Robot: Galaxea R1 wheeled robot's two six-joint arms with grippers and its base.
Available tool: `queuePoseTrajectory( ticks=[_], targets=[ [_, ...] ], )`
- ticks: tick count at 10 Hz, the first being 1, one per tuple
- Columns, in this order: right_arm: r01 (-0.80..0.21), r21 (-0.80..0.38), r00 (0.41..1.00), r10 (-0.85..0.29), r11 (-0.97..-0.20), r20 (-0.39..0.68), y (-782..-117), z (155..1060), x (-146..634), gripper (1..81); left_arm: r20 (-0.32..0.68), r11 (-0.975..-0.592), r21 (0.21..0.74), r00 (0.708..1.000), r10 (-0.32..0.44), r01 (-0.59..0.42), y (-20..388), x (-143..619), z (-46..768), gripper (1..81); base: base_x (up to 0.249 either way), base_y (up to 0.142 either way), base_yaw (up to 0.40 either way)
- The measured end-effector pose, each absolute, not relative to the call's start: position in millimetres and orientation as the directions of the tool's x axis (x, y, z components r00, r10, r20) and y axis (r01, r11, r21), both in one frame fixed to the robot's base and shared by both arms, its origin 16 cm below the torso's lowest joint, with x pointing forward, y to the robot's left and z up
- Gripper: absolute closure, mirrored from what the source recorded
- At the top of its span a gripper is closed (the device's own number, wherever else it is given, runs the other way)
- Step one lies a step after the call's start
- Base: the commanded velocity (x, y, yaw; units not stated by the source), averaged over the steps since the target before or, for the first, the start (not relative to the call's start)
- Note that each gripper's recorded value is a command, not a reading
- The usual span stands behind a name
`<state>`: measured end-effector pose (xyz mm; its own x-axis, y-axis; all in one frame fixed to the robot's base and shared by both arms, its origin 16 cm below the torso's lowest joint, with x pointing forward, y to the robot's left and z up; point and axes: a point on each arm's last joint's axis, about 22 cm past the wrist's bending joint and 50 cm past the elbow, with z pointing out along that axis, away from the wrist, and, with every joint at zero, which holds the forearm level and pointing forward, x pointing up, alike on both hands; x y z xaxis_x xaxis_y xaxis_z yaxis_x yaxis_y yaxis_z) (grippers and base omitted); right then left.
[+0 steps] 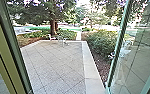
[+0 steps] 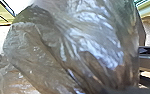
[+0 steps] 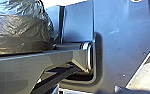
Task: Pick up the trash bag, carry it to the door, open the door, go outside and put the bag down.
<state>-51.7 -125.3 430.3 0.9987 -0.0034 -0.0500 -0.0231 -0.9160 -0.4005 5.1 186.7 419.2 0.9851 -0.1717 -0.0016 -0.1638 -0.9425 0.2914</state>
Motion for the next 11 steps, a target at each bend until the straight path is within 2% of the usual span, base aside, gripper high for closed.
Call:
queuePoseTrajectory(
  ticks=[4, 8, 11],
  targets=[
    [-0.018, -0.397, 0.999, 0.001, -0.918, -0.046, -128.8, 429.8, -52.3, 1.0, -0.004, -0.94, 0.3, 0.985, -0.173, -0.164, 179.6, 1.7, 419.8, 81.1, 0.085, 0.0, 0.0],
    [-0.018, -0.401, 0.999, 0.0, -0.916, -0.045, -125.3, 430.3, -51.5, 1.0, -0.005, -0.945, 0.284, 0.985, -0.172, -0.164, 192.9, 2.8, 418.8, 81.1, 0.085, 0.0, 0.0],
    [-0.023, -0.397, 0.999, -0.005, -0.917, -0.046, -127.8, 429.9, -54.7, 1.0, -0.009, -0.941, 0.297, 0.985, -0.173, -0.162, 183.1, -5.6, 419.5, 81.1, 0.085, 0.0, 0.0]
  ],
)
